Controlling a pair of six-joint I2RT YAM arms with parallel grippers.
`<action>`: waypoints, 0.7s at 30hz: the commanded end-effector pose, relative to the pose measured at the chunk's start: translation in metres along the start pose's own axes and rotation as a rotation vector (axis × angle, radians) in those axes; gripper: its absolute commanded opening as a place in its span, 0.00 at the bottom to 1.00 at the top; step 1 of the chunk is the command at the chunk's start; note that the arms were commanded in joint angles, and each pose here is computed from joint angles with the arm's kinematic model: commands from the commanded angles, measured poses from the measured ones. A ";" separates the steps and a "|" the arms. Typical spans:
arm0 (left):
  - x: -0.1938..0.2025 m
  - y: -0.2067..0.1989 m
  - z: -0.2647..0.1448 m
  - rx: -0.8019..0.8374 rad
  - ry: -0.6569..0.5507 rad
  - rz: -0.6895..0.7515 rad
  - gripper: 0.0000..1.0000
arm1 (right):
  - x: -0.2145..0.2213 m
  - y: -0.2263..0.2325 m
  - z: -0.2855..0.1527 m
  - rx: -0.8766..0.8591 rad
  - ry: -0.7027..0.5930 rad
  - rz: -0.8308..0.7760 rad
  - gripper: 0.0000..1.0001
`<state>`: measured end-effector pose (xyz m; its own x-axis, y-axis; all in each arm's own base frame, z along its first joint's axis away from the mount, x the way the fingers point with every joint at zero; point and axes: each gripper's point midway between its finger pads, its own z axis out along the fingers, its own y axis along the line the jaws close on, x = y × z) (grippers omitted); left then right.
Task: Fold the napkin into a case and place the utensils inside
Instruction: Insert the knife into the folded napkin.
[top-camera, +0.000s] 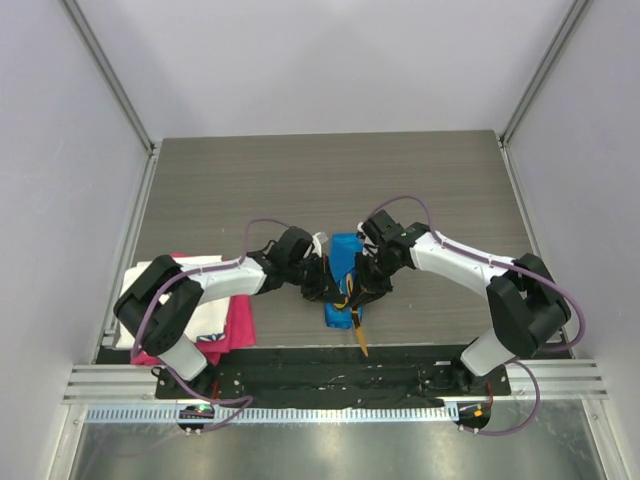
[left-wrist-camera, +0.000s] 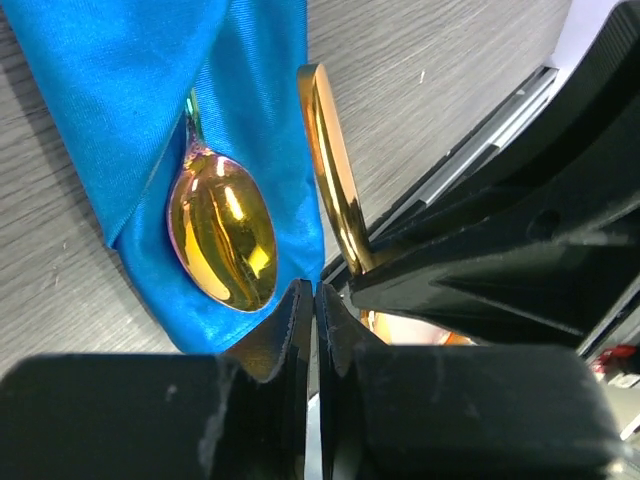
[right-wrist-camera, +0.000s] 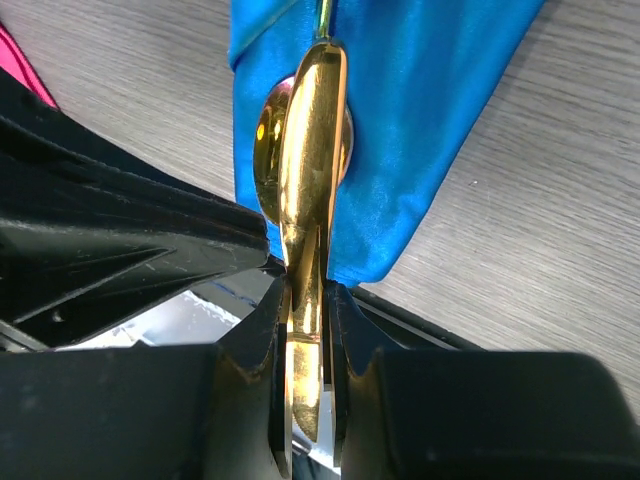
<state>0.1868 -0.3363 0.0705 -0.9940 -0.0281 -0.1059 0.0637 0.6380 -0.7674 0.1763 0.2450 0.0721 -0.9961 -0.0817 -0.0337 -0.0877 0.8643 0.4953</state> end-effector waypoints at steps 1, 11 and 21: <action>0.001 -0.004 0.000 0.030 -0.030 0.021 0.08 | -0.008 0.017 -0.008 -0.057 0.008 0.024 0.01; 0.013 0.012 -0.001 0.012 -0.034 0.007 0.08 | -0.013 0.005 0.007 -0.023 0.045 0.061 0.01; 0.016 0.006 0.001 0.032 -0.029 0.015 0.07 | -0.032 -0.007 0.015 0.030 0.010 0.094 0.01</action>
<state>0.1672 -0.3256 0.0480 -0.9955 -0.0370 -0.0877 0.0425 0.6522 -0.7568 0.1886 0.2426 0.0471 -0.9972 -0.0390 0.0643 -0.0053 0.8896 0.4567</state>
